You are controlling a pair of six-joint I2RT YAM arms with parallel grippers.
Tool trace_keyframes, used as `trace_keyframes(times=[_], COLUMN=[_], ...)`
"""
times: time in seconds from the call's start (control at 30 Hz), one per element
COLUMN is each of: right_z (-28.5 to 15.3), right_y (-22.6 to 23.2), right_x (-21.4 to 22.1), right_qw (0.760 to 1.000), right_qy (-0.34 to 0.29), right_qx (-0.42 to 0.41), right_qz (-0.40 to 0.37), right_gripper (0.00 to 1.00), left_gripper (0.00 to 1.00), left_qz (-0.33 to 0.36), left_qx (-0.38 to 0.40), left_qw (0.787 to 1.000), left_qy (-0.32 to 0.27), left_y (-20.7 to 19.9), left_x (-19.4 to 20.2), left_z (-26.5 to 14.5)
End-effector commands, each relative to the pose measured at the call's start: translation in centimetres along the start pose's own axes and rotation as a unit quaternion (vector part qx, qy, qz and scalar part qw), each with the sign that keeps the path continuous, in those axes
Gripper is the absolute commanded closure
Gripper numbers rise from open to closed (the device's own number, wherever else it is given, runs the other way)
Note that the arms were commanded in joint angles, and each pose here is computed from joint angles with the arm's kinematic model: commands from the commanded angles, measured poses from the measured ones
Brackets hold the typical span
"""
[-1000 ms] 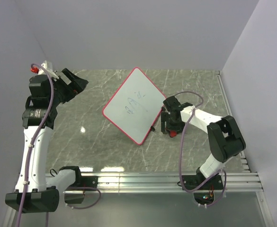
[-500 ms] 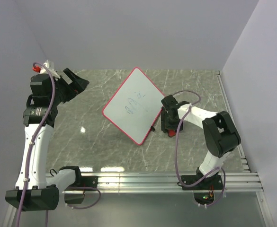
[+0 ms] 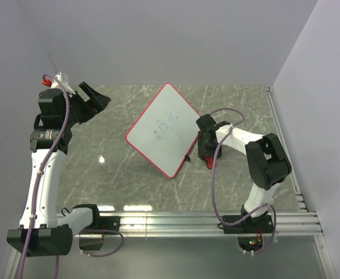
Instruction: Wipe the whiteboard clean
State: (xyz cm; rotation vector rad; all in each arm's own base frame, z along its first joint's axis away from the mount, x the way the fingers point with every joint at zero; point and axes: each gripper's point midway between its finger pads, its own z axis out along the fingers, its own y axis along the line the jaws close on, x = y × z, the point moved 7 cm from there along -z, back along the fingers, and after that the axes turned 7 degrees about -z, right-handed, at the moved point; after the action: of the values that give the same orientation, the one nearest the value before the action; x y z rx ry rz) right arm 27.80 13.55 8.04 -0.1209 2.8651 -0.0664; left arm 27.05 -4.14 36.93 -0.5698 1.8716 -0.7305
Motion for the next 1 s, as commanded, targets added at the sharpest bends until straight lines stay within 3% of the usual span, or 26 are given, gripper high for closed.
trace_keyframes(times=[0.0,0.27,0.5,0.57,0.67,0.77,0.93,0.97], right_z=[-0.6,-1.6,0.0,0.3,1.0,1.3,-0.3,-1.6], right_y=[-0.5,-0.6,-0.3,-0.3,0.0,0.2,0.2,0.3], right_x=[1.0,0.8,1.9,2.1,2.6,2.7,1.6,0.4], right_qw=[1.0,1.0,1.0,1.0,0.999,0.998,0.999,1.0], right_qy=[0.002,-0.009,0.021,0.025,0.046,0.056,0.035,0.008], right_qx=[0.002,0.008,0.004,0.001,-0.007,-0.013,-0.016,-0.016], right_qz=[0.004,-0.004,-0.004,-0.004,-0.011,-0.012,-0.01,-0.007], right_gripper=[0.38,0.37,0.41,0.49,0.78,0.91,0.97,1.0], left_gripper=[0.04,0.05,0.05,0.05,0.05,0.06,0.0,0.01], left_qz=[0.009,0.006,0.003,0.008,0.008,0.0,-0.011,-0.005], left_qx=[0.021,0.018,-0.005,-0.006,-0.004,-0.007,-0.035,-0.036], left_qw=[1.0,1.0,1.0,1.0,1.0,1.0,0.999,0.998], left_qy=[-0.013,-0.007,-0.011,-0.015,-0.01,-0.008,-0.035,-0.042], left_y=[-0.7,-0.3,0.2,0.2,0.2,0.4,1.3,1.2], left_x=[-0.4,0.0,0.0,-0.1,0.1,0.2,0.0,-0.1], left_z=[-0.2,0.2,0.4,0.3,0.4,0.7,1.3,1.4])
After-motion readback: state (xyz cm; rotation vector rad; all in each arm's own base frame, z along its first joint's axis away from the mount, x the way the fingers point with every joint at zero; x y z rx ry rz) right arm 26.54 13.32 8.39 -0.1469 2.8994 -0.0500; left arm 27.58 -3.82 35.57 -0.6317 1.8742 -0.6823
